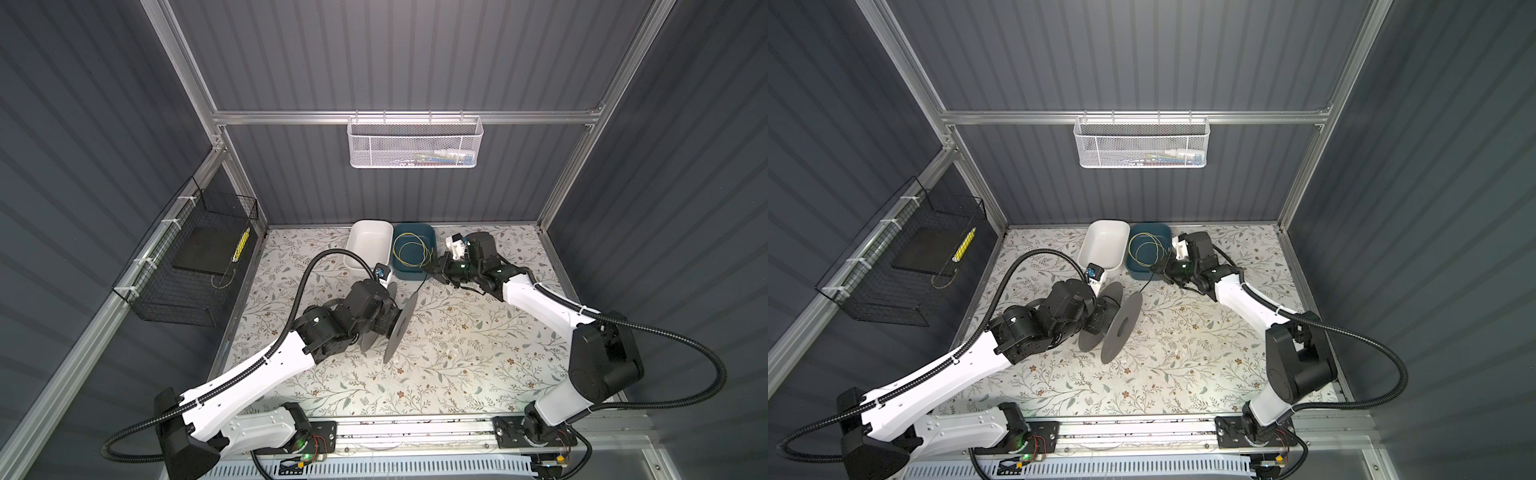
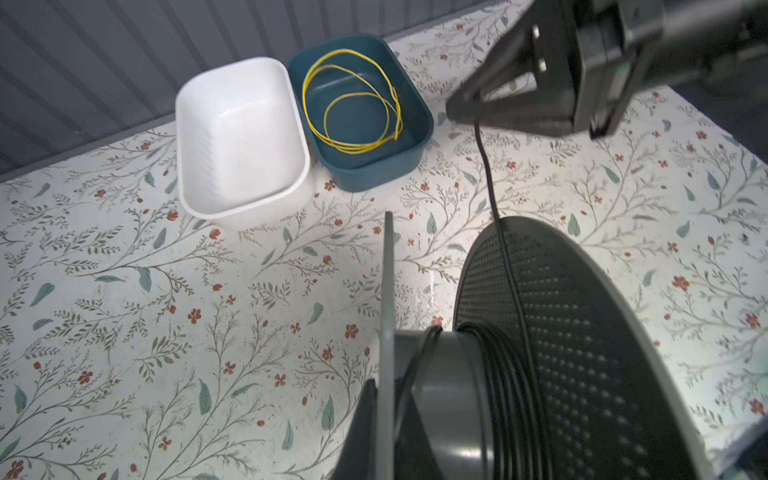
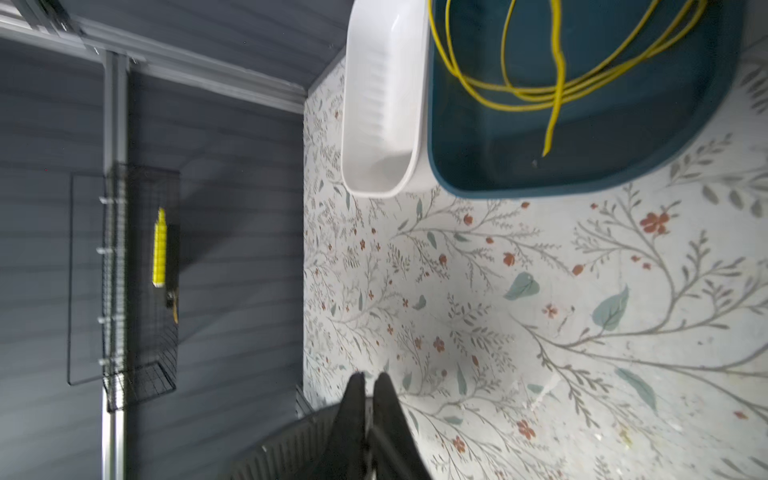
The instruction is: Wrap the cables
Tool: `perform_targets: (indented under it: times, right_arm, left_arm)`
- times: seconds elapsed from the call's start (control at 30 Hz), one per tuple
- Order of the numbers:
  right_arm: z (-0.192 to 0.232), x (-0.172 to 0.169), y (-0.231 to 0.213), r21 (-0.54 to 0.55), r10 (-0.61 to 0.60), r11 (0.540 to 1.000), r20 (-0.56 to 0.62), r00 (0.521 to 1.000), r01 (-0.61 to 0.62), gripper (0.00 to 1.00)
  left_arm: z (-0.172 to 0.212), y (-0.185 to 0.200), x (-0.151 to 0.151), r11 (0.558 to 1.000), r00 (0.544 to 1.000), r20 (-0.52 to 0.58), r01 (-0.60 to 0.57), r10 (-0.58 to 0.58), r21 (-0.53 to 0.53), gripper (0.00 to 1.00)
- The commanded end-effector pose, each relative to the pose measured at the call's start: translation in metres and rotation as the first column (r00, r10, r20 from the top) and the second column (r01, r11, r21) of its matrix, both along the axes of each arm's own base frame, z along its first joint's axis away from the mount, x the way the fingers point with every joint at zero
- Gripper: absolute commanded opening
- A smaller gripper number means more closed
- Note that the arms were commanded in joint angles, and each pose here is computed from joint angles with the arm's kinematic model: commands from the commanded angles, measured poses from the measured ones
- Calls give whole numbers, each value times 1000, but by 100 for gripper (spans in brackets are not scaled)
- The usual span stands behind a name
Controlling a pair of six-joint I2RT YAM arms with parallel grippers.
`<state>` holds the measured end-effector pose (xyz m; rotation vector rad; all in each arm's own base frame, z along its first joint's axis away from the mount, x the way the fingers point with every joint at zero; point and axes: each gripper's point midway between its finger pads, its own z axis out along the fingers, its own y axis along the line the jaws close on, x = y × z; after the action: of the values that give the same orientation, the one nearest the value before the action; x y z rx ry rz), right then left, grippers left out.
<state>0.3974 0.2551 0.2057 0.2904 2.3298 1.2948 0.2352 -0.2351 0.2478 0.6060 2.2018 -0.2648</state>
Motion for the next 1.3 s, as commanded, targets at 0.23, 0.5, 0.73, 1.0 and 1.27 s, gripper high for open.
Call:
perform_targets:
  times: [0.23, 0.5, 0.73, 1.0, 1.27]
  right_arm:
    - [3, 25, -16, 76, -110, 991, 13, 994, 109, 10]
    - [-5, 21, -28, 38, -124, 992, 14, 992, 123, 4]
    - [-32, 17, -43, -81, -140, 987, 7, 990, 140, 0]
    - [-75, -13, -40, -108, -184, 978, -42, 982, 179, 0]
    - [-88, -48, -20, -39, -193, 981, -95, 976, 191, 4]
  left_arm:
    - [9, -1, -10, 999, 999, -8, 46, -46, -18, 0]
    - [10, -3, -10, 998, 999, -5, 51, -51, -22, 0]
    - [45, -9, -14, 991, 997, 20, 71, -69, -117, 0]
    - [100, -20, -4, 957, 998, 62, 21, -3, -290, 0]
    - [136, -19, 20, 931, 981, 152, -61, 123, -360, 0]
